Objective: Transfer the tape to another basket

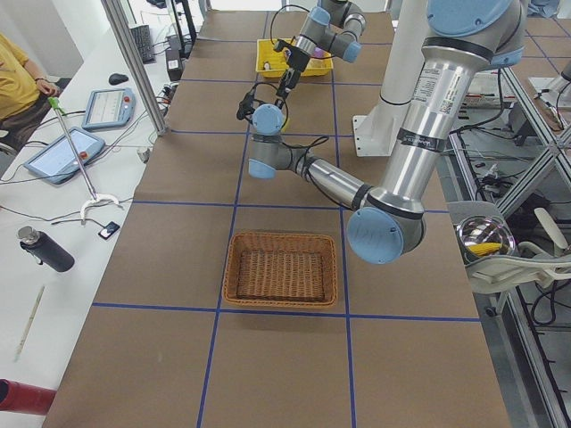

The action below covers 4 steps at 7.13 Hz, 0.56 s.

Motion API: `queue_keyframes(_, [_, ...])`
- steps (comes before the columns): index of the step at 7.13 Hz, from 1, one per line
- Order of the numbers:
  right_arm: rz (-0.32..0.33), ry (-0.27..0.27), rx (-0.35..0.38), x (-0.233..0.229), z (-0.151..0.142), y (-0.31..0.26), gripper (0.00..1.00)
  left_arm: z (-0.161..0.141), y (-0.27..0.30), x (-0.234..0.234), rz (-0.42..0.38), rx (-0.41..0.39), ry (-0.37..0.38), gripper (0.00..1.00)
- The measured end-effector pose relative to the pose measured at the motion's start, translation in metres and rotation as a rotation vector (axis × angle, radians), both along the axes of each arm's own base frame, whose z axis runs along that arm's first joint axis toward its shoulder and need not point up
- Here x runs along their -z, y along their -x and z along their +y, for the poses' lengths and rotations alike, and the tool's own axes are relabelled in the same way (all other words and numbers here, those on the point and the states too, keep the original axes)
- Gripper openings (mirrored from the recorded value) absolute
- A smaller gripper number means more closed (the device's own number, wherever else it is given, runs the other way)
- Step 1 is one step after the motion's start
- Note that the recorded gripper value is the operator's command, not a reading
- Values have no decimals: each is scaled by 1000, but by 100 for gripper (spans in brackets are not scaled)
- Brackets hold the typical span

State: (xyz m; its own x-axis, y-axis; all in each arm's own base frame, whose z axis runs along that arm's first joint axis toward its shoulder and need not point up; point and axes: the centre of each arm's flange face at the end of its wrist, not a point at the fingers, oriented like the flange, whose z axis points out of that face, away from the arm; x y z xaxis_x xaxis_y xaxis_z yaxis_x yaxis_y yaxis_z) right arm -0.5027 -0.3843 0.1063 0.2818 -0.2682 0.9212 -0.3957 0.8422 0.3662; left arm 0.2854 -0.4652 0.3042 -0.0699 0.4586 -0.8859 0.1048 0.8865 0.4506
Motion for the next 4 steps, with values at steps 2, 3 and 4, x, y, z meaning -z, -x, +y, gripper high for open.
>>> queue_keyframes(2, [126, 11, -6, -47, -49, -35, 100, -3, 15, -15, -18, 18, 16, 0])
queue_keyframes(3, [198, 42, 15, -72, -79, -62, 100, -7, 31, -25, -31, 28, 27, 0])
queue_keyframes(4, [295, 78, 44, -105, -110, -97, 100, -10, 56, -41, -51, 32, 46, 0])
